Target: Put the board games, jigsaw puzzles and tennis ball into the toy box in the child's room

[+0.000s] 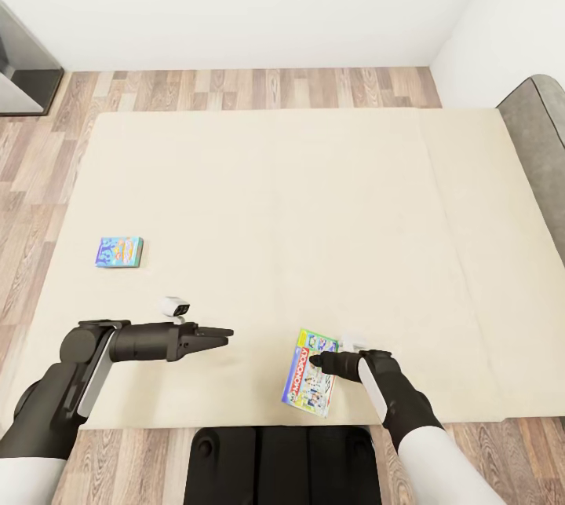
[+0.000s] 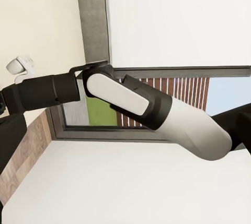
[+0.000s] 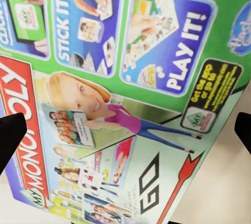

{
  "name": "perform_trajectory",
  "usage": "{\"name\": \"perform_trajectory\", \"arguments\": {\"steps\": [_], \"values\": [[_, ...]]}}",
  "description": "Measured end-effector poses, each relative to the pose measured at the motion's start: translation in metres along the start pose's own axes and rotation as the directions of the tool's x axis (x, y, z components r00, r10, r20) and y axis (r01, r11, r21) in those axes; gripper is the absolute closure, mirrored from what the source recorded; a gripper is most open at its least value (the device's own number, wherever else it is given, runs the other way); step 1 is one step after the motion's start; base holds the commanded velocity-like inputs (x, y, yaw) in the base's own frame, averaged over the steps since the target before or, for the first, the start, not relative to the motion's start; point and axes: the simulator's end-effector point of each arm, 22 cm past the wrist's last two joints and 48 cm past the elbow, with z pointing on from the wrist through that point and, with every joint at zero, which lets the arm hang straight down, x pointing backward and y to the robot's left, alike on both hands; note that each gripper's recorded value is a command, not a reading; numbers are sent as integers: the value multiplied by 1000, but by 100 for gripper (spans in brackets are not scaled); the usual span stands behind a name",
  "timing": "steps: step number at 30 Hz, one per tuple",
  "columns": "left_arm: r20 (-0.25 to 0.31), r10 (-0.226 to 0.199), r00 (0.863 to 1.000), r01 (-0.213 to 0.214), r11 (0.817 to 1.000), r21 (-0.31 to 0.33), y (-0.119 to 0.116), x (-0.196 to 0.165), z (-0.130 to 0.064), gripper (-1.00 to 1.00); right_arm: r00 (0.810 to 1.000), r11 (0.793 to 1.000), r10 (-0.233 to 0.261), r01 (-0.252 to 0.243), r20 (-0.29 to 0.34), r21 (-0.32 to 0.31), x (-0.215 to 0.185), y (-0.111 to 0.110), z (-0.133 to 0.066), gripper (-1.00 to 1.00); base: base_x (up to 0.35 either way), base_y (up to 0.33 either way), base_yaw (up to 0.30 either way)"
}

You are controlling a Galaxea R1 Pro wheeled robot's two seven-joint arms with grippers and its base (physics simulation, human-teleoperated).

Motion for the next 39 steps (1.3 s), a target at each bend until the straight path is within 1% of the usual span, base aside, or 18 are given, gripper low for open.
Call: {"name": "perform_trajectory", "arguments": {"steps": [39], "values": [[2,0,1000,0,1000,-1,0,0,0,-100,1000,1000,-1,1,-1,-3,1,2,0,-100,0,14,0]]}}
